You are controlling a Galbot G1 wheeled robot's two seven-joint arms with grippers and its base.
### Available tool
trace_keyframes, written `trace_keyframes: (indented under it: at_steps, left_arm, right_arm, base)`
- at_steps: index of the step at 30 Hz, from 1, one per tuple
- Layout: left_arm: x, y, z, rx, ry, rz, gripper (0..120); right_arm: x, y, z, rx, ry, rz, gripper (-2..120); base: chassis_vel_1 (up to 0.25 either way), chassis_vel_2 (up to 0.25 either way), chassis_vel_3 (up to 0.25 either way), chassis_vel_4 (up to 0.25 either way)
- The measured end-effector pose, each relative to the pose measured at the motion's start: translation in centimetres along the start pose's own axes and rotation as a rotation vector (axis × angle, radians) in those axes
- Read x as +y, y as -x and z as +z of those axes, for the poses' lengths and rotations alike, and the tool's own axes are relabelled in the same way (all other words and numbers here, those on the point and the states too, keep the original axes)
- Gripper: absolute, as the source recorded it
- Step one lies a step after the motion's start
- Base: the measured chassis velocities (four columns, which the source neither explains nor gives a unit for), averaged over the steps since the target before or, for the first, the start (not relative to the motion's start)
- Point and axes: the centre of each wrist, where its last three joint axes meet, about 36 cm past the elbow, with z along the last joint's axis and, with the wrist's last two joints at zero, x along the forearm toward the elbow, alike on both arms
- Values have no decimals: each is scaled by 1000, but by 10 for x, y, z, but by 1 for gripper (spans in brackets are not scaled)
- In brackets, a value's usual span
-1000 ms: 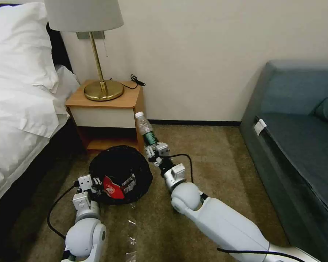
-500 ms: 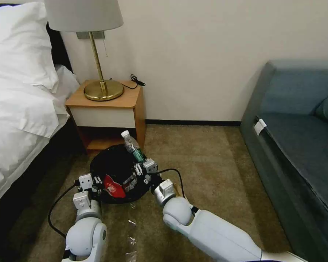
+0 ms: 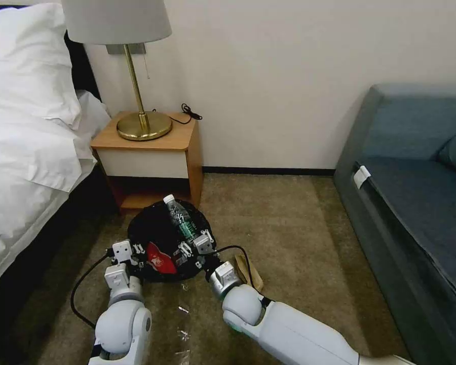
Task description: Pick up the trash bin, then pick up the garbage on the floor and place it into the trash bin.
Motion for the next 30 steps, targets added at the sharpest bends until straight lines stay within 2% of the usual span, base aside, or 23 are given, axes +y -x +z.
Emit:
trace_keyframes:
  at_steps: [1,2,4,9,14,16,17,20,27,30]
  left_arm:
    - [0,0,1,1,1,0,4]
    - [0,0,1,1,1,0,4]
    - [1,1,1,3,3,-6,4]
    - [3,1,1,2,5,-8,4]
    - [5,2,1,0,9,-13,4]
    - [7,3,0,-3,10,-16,4]
    - [7,3,0,-3,10,-16,4]
    - [7,5,0,-9,8,-18,4]
    - [9,6,-3,-14,4,-12,4]
    - [11,6,-4,-12,2,-13,4]
  right_arm:
    - [0,-1,0,0,2,0,78]
    - [0,-1,0,0,2,0,78]
    - [0,-2,-2,-3,3,0,90]
    - [-8,6,-12,-21,-2,50,99]
    - [-27,21,-35,-9,6,161,100]
    - [-51,33,-57,17,12,240,100]
    - [-51,33,-57,17,12,240,100]
    - [-68,37,-65,108,22,324,100]
    - [-96,23,-40,318,60,414,100]
    - [-105,13,-28,363,40,423,100]
  base:
    - [0,0,0,0]
    - [0,0,0,0]
    - [0,0,0,0]
    - [0,0,0,0]
    - [0,0,0,0]
    - [0,0,0,0]
    - [0,0,0,0]
    - [0,0,0,0]
    - [0,0,0,0]
    - [0,0,0,0]
